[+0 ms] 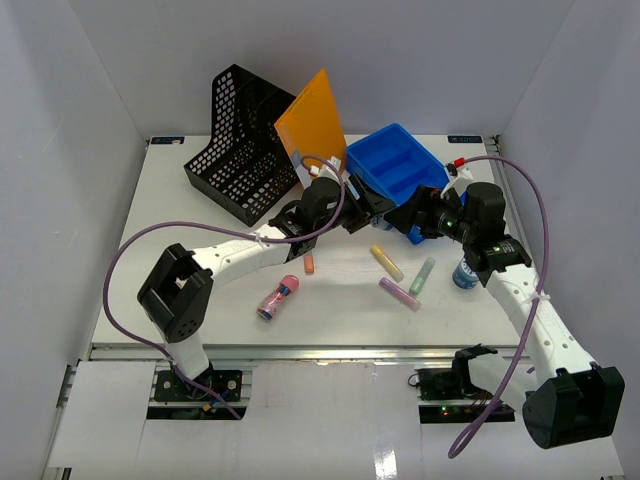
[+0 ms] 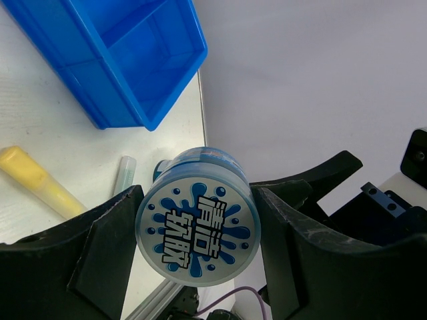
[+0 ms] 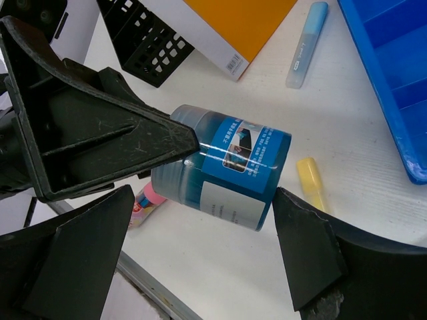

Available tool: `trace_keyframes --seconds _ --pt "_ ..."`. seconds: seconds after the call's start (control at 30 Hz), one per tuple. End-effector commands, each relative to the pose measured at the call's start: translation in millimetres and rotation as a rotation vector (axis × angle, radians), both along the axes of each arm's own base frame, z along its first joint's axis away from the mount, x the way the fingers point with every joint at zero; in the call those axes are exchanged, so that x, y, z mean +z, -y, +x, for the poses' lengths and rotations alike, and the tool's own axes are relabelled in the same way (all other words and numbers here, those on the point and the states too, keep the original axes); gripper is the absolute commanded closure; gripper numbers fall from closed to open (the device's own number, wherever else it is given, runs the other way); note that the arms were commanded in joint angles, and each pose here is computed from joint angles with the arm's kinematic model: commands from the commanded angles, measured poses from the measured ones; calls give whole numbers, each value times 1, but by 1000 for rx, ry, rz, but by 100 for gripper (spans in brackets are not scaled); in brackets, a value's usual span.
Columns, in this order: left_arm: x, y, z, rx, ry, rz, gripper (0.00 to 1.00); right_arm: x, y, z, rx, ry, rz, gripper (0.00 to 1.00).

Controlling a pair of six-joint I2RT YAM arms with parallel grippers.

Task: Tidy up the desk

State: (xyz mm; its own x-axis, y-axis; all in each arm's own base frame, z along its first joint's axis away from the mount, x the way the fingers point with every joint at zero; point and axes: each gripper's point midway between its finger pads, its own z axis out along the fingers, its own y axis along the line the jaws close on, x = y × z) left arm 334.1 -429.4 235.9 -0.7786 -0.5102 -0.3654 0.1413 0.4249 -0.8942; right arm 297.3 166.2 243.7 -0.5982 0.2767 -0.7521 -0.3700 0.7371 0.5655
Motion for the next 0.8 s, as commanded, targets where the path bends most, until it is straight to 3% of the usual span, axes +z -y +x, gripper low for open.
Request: trace_keyframes --seconds 0.0,0.33,0.53,0.77 --pt "57 14 4 20 87 -125 100 27 -4 6 -11 59 47 10" --pt "60 30 1 6 87 -144 100 17 1 10 -52 52 41 8" --pt "66 35 -5 -1 76 -191 100 15 6 15 -79 61 33 0" --pt "77 39 -13 -12 74 -242 100 14 14 21 -113 86 35 21"
